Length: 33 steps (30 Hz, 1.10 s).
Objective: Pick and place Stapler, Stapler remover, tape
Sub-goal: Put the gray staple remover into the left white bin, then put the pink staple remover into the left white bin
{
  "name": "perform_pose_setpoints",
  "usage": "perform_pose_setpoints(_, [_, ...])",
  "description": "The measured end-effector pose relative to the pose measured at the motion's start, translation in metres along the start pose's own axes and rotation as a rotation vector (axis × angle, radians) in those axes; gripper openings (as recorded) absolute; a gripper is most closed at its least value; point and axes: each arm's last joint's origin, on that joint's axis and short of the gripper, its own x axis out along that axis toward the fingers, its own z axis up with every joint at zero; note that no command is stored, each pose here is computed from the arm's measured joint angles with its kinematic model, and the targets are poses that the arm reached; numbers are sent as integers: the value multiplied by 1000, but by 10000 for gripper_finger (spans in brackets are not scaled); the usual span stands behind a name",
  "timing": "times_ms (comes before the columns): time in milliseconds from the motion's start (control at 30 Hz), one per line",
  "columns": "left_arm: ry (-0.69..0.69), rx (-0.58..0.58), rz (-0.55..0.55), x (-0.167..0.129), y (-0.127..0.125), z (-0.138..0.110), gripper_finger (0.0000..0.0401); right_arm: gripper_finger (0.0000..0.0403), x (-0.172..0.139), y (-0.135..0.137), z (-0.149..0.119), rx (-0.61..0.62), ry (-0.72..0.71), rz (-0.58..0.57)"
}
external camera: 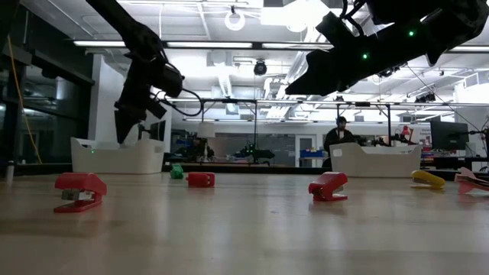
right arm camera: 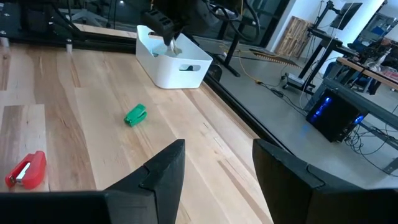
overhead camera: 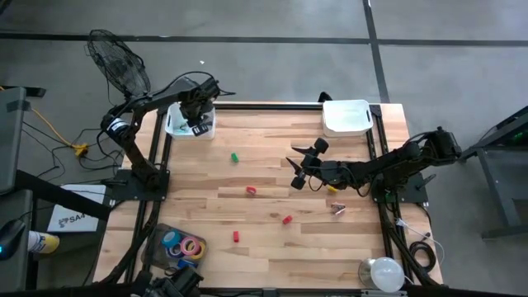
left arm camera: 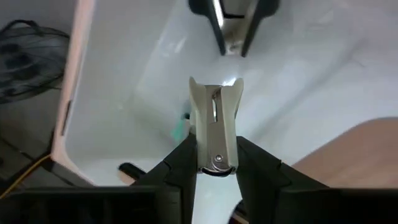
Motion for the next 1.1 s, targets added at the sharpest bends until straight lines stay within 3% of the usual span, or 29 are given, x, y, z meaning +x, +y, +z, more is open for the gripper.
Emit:
perform_pose_setpoints(333, [-3,8,17,0,0,1,160,181,0,0,-1,-5,6,1])
perform_pose_setpoints(600, [-16,110,16,-5,1,0,217,181,0,0,-1,-9,11,0])
perform_pose_setpoints(867, [-283,113,101,-59,-6,-11,220,181,-2,-2,-3,-5,36,-32])
perform_pose_setpoints(1100, [-511,208,132,-103,-44,-21,220,181,-19,-17,6,-20,98,24])
